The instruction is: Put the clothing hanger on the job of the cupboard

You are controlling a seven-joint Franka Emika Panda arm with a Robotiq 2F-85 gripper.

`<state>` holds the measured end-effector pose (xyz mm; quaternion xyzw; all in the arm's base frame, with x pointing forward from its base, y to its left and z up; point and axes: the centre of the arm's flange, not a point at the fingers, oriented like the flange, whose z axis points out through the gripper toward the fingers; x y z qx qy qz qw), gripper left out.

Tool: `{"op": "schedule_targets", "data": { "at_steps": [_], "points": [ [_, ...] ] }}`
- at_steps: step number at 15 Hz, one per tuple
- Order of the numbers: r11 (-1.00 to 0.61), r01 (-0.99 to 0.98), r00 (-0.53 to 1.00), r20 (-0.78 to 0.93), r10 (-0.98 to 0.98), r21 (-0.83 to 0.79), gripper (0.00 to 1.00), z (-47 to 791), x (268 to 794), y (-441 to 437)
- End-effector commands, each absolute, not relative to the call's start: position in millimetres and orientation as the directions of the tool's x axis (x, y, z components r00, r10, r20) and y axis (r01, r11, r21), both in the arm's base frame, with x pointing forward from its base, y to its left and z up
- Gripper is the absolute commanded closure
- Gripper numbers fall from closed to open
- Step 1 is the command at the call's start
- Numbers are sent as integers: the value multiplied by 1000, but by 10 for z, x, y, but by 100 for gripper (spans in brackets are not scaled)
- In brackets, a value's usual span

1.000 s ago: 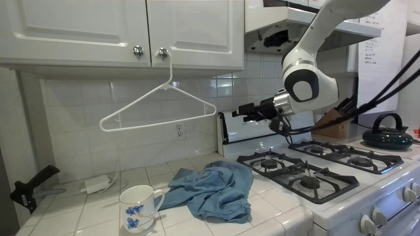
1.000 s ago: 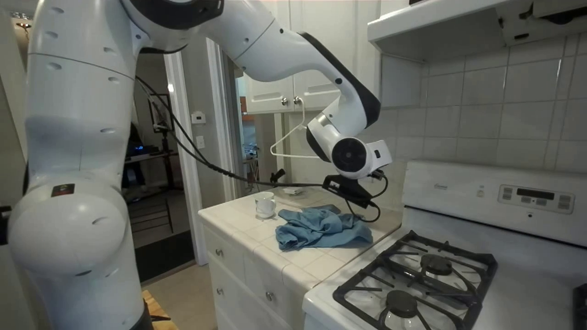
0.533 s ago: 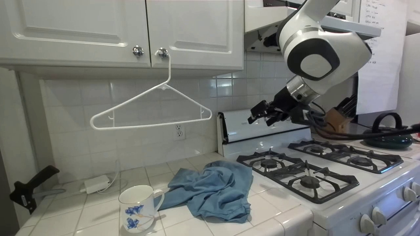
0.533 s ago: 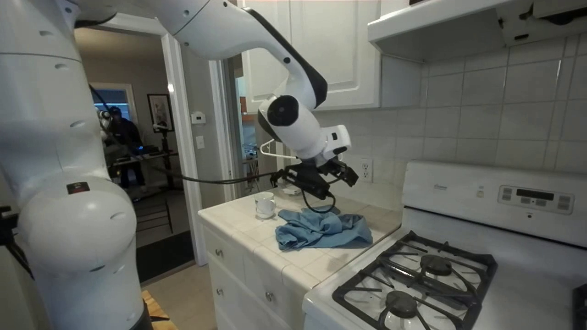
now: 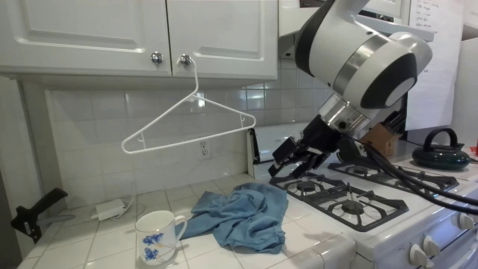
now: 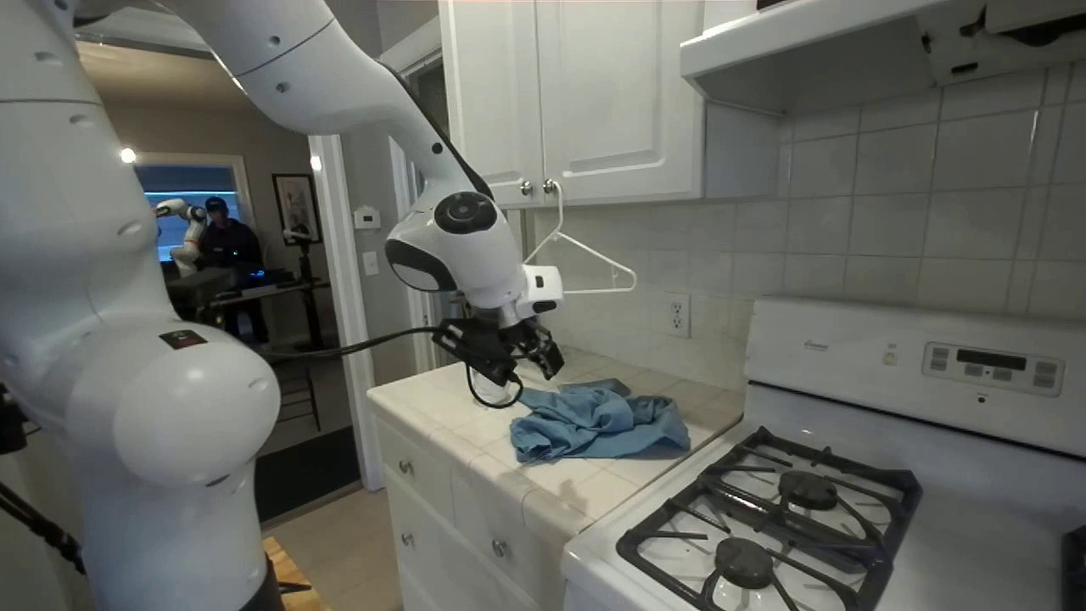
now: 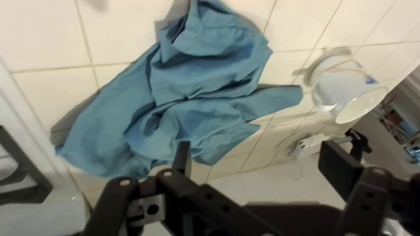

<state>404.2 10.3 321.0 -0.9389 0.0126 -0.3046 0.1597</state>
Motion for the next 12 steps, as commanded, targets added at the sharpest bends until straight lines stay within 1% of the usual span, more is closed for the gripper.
{"op": "schedule_targets", "data": {
  "at_steps": [1,5,6,8,12],
  "points": [
    [-899,146,890,452,-63,-413,0,3900,3947,-26],
    [-825,180,956,292,19,-536,0,3751,3925,-169],
    [-861,169,940,340,-5,-479,0,3102,3961,132],
    [-841,173,951,309,7,-513,0,3183,3941,52],
    [-836,178,950,311,10,-518,0,3233,3928,48]
  ]
}}
